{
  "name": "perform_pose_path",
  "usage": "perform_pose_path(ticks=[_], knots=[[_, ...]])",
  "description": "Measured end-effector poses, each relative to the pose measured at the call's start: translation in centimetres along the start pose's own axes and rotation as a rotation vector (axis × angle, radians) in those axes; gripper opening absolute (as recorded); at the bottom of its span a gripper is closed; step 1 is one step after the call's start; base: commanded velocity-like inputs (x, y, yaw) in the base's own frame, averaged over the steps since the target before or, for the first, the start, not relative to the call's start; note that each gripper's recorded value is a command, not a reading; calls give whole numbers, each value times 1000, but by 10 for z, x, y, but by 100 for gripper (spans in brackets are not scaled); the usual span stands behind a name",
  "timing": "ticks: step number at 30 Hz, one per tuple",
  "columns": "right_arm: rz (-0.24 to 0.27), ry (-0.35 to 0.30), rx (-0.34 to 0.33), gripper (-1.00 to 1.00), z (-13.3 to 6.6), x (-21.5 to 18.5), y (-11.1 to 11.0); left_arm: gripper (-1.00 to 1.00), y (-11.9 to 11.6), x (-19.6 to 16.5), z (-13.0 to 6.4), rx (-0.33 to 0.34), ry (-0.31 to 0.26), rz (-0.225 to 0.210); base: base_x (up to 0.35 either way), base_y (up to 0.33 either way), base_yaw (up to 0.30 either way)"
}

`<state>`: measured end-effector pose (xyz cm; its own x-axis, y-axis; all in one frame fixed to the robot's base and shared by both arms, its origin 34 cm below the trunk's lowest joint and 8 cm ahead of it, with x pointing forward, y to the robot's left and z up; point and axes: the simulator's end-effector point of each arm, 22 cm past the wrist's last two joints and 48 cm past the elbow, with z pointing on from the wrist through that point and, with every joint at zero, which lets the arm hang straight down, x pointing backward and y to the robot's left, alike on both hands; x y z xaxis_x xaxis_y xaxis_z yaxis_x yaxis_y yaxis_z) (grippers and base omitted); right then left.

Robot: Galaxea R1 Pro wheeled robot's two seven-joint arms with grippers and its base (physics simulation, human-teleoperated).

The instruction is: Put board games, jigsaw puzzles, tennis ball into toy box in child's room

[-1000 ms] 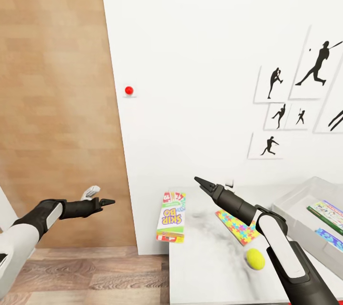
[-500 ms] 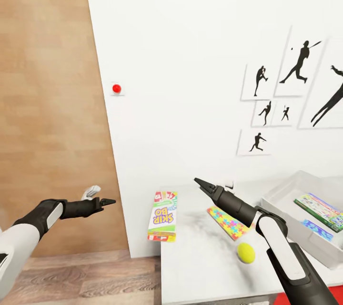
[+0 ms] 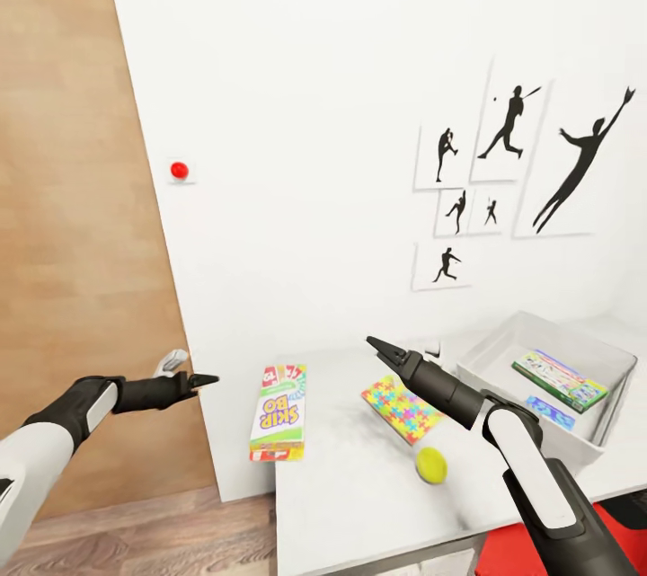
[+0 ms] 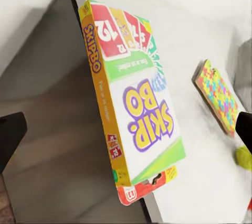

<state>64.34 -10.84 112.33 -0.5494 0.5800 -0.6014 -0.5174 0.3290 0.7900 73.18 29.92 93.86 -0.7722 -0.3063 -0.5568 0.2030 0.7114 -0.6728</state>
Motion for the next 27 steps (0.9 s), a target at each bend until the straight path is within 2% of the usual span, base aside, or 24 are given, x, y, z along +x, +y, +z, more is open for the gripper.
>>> perform_pose_path(ticks=[4,7,15,24,27], knots=[[-2,-1,-2,100,0,-1,2,100,-14,-1,-2,58,-1,4,-24,21,-179],[-4,-2,-3,100,0,-1,3,100,-18,-1,-3,75,-1,5,-59,183,-103],[-5,-2,-4,100,-1,-1,3,100,-19,-2,-4,80,-3,7,8,236,-15],[-5,-3,-5,100,0,-1,4,100,-20,-2,-4,81,-3,8,21,28,-1],[-11,-22,-6,100,-1,-6,4,100,-21,-2,-3,84,-3,8,1,1,-61]])
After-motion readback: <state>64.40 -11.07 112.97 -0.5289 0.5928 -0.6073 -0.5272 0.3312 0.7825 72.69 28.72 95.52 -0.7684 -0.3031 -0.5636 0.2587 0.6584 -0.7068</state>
